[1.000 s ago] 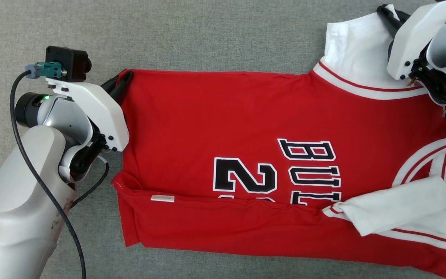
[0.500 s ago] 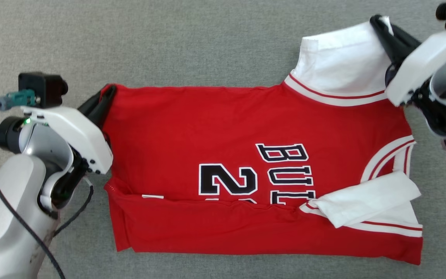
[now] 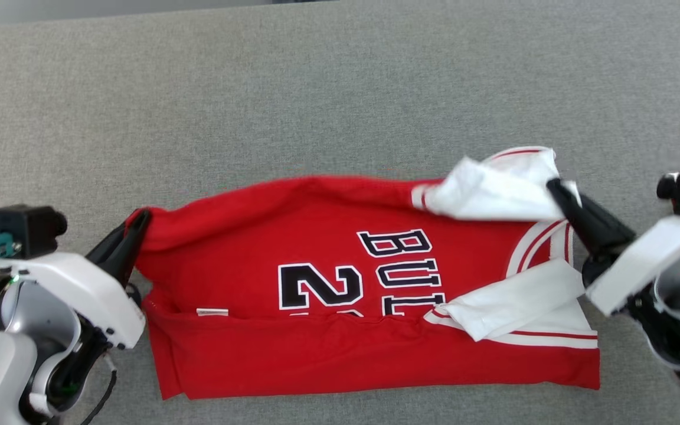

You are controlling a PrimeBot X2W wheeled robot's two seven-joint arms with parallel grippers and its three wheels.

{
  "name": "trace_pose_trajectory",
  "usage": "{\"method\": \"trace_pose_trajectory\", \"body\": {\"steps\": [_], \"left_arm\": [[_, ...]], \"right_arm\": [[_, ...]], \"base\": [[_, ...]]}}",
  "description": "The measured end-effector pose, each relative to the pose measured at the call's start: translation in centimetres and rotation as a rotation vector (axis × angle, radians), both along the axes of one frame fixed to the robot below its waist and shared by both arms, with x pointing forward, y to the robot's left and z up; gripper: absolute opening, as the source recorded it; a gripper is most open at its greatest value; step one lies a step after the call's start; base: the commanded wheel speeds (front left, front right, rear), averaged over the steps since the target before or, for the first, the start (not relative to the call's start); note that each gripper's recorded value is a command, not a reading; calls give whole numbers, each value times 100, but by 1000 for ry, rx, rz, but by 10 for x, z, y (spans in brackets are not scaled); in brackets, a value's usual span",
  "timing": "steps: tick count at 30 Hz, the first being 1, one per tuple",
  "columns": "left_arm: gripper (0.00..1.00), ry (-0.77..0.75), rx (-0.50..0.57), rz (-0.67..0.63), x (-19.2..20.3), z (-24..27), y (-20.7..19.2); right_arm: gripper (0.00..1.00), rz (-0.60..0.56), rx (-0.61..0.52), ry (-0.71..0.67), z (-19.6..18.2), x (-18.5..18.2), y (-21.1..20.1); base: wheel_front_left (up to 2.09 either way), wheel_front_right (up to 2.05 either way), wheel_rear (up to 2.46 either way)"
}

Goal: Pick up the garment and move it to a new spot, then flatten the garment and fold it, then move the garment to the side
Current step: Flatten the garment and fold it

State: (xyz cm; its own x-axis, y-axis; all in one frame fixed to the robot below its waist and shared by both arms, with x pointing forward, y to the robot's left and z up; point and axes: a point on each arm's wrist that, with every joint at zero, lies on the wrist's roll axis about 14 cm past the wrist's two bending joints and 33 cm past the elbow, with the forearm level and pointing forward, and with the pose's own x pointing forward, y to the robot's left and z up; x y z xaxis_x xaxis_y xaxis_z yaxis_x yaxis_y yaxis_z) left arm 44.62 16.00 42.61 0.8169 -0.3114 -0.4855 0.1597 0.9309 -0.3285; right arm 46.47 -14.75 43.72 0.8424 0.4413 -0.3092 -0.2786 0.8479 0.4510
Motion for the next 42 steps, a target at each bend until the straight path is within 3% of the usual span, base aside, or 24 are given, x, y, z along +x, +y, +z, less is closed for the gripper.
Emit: {"method": "trace_pose_trajectory", "body": {"steps": [16, 18, 19, 20, 21, 26, 34, 42], "left_arm": [[0, 114, -74, 95, -39, -19, 9], [0, 136, -88, 96, -45, -24, 5], [57, 146, -93, 101, -47, -26, 5], [57, 156, -95, 107, -50, -29, 5], [100, 161, -93, 117, -51, -31, 6], [100, 114, -109, 180, -52, -26, 12], [100, -130, -41, 265, -35, 20, 27], [100, -455, -18, 297, -13, 98, 22]], "right_arm": [[0, -95, 116, 165, -25, -79, 0], [54, -99, 118, 194, -30, -87, 2], [100, -100, 120, 207, -32, -91, 3], [100, -109, 128, 212, -32, -93, 3], [100, -120, 134, 208, -31, -93, 2], [100, -202, 143, 137, -16, -93, -12], [100, -481, 105, -220, 53, -73, -70], [100, -476, -14, -441, 105, -56, -67]], "base": [[0, 0, 0], [0, 0, 0], [0, 0, 0], [0, 0, 0], [0, 0, 0], [0, 0, 0], [0, 0, 0], [0, 0, 0]]}}
